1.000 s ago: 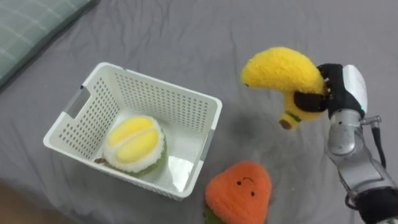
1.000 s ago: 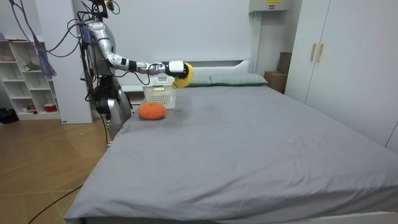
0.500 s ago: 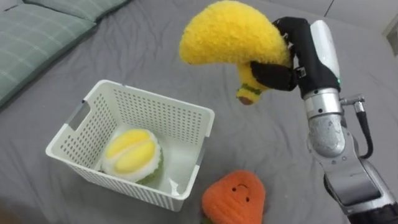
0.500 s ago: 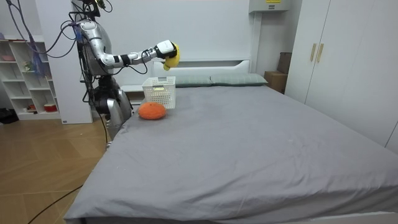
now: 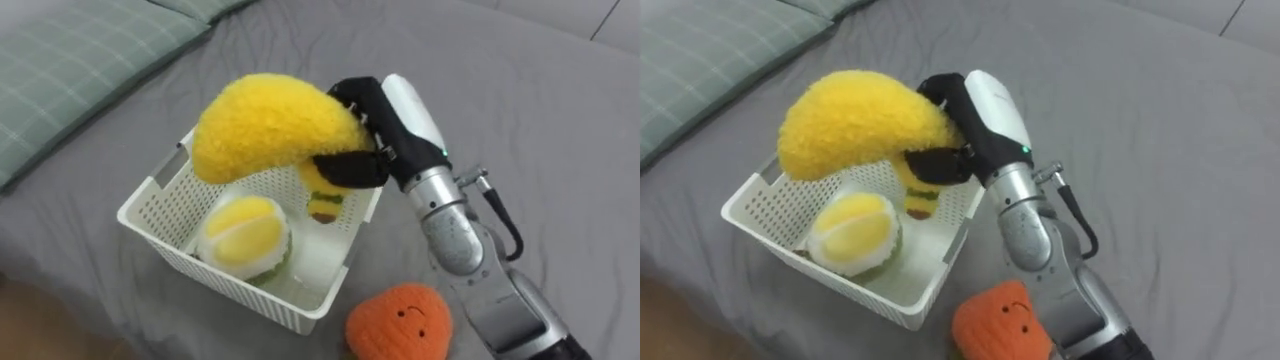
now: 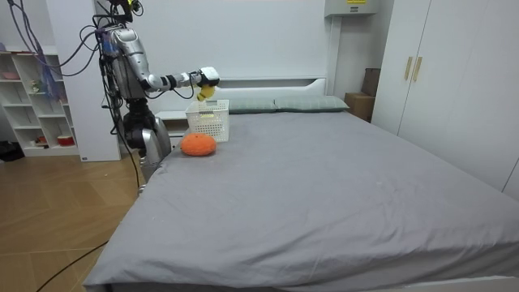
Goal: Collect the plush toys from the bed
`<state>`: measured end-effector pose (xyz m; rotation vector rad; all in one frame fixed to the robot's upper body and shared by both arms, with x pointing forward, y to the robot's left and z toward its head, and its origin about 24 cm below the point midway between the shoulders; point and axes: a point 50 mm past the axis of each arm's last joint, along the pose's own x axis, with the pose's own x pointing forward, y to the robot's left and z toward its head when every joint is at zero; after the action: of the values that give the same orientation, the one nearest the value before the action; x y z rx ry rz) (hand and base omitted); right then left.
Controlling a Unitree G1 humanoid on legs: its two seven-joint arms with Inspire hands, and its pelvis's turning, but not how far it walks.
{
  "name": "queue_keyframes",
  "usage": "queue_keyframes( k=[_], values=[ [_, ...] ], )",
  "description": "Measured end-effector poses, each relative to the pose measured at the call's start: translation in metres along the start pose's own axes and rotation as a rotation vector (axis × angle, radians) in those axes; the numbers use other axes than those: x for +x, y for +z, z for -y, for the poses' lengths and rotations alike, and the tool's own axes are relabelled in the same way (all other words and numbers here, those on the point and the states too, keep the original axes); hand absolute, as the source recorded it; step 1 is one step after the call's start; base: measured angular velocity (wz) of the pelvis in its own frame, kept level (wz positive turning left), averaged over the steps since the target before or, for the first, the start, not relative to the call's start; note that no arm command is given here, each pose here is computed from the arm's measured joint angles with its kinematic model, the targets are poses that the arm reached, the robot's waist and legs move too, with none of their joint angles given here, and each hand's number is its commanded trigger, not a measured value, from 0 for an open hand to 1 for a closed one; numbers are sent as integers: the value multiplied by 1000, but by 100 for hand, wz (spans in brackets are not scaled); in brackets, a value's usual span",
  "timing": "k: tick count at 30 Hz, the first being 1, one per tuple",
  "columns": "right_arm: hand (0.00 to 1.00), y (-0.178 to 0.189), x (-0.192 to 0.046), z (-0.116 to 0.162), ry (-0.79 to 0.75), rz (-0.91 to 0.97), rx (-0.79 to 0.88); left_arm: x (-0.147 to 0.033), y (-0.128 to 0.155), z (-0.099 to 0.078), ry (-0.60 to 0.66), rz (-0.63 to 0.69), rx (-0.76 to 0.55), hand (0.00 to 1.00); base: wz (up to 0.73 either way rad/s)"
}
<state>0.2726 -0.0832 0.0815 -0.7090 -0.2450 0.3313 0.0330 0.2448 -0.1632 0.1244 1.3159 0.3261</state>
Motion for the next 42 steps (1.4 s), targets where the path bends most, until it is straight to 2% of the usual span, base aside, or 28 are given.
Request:
queue_keyframes(
  k=[12,17,31,34,40,42],
  values=[
    [0,-11,0,-19,137,-75,9,1,2,3,-4,-23,9,0,1],
    [0,-11,0,-19,144,-78,12,1,7,8,-15,-15,4,0,0],
    [0,-10,1,-20,148,-84,22,1,1,5,-5,-42,-10,0,-1],
    [0,-13,1,-15,125,-94,27,1,-5,3,1,-59,-18,0,-2],
    [0,-25,1,11,-28,-139,105,-2,-17,4,23,-87,-57,0,0],
    [0,-34,-6,18,-88,-165,137,-3,-23,3,29,-101,-71,0,-3]
  ],
)
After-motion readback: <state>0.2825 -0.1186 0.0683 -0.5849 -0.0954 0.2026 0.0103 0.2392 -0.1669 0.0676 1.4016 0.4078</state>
